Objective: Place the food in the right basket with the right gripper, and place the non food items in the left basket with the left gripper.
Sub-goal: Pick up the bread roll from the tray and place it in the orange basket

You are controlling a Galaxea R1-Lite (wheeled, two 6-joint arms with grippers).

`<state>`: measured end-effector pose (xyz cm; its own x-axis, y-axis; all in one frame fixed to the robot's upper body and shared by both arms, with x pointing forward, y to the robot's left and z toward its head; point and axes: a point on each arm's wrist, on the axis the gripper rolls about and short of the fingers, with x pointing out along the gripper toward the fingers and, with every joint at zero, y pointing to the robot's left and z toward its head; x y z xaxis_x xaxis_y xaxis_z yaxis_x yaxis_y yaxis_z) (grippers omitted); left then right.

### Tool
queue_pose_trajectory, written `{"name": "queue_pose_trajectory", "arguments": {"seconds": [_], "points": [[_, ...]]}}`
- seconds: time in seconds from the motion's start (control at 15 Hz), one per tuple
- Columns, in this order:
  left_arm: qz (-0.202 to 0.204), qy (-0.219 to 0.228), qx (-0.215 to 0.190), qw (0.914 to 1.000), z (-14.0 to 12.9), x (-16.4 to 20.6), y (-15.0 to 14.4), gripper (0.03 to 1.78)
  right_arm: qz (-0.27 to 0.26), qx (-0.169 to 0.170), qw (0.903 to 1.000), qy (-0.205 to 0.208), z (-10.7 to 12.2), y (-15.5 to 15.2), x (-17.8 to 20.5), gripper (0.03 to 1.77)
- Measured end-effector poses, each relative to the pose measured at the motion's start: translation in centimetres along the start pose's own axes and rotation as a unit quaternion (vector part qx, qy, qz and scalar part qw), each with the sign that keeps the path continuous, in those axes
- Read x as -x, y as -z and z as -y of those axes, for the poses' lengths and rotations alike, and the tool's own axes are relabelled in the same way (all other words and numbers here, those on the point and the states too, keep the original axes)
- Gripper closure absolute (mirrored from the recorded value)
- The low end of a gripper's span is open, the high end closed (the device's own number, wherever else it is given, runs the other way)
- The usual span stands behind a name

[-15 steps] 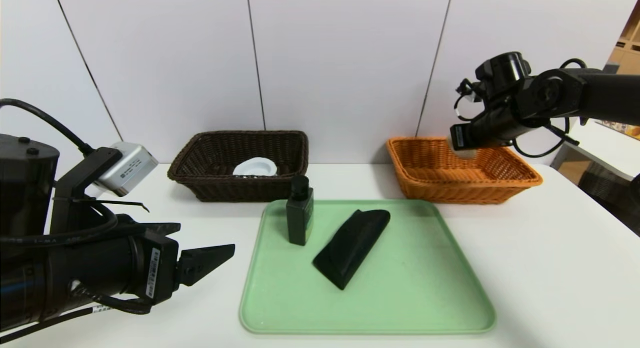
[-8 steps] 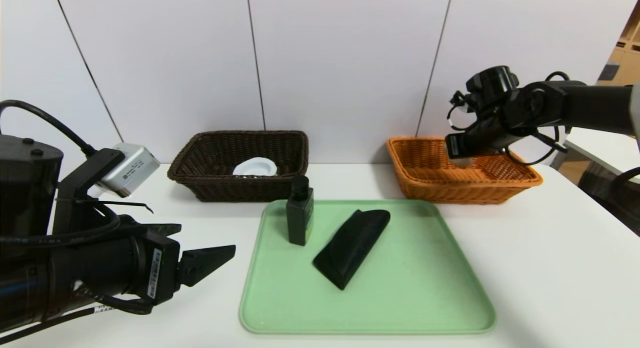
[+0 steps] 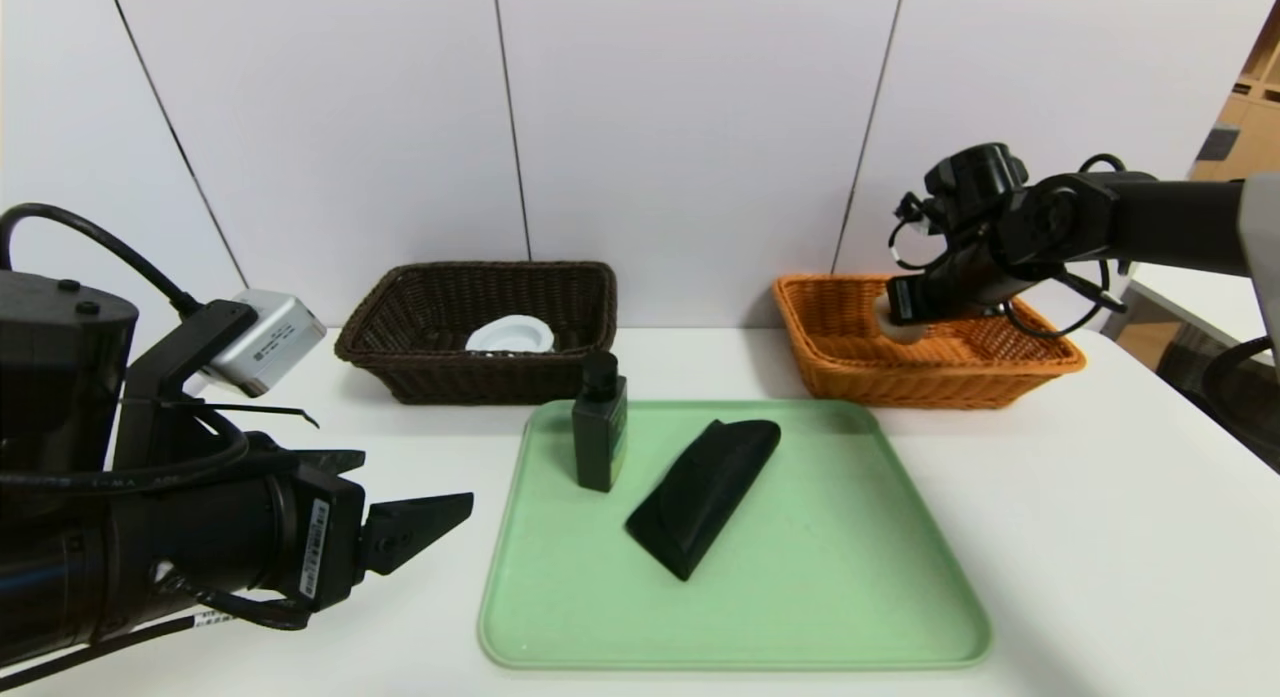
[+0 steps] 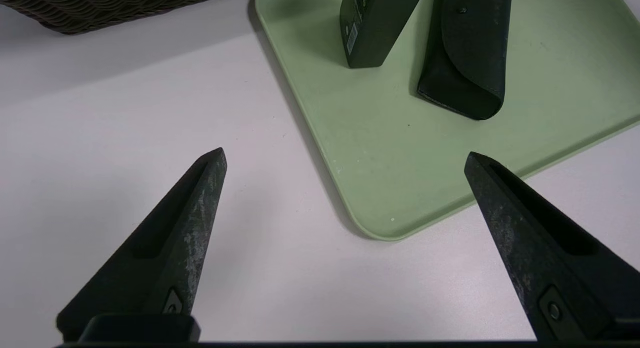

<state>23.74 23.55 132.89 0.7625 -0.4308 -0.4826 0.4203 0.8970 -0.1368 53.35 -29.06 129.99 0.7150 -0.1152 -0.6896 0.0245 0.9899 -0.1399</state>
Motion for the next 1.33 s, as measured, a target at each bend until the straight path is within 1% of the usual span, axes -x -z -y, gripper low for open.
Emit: {"name": "queue_pose_trajectory", "arguments": {"seconds": [0.27, 0.53, 0.87, 1.33], "points": [[0.000, 0.000, 0.000, 1.0000, 0.00, 0.00, 0.00, 0.12, 0.000, 0.001, 1.0000, 0.000, 0.02, -0.02, 0.18, 0.60], [0.000, 0.000, -0.001, 1.0000, -0.01, 0.05, 0.01, 0.12, 0.002, 0.003, 1.0000, 0.000, -0.08, -0.09, 0.43, 0.40], [0.001, 0.000, -0.001, 1.0000, 0.00, 0.07, -0.03, 0.12, 0.005, 0.002, 1.0000, 0.001, -0.02, -0.20, 0.72, 0.25], [0.002, 0.000, -0.001, 1.0000, 0.00, 0.10, -0.07, 0.12, 0.008, 0.001, 1.0000, 0.002, 0.21, -0.32, 0.99, 0.16]]}}
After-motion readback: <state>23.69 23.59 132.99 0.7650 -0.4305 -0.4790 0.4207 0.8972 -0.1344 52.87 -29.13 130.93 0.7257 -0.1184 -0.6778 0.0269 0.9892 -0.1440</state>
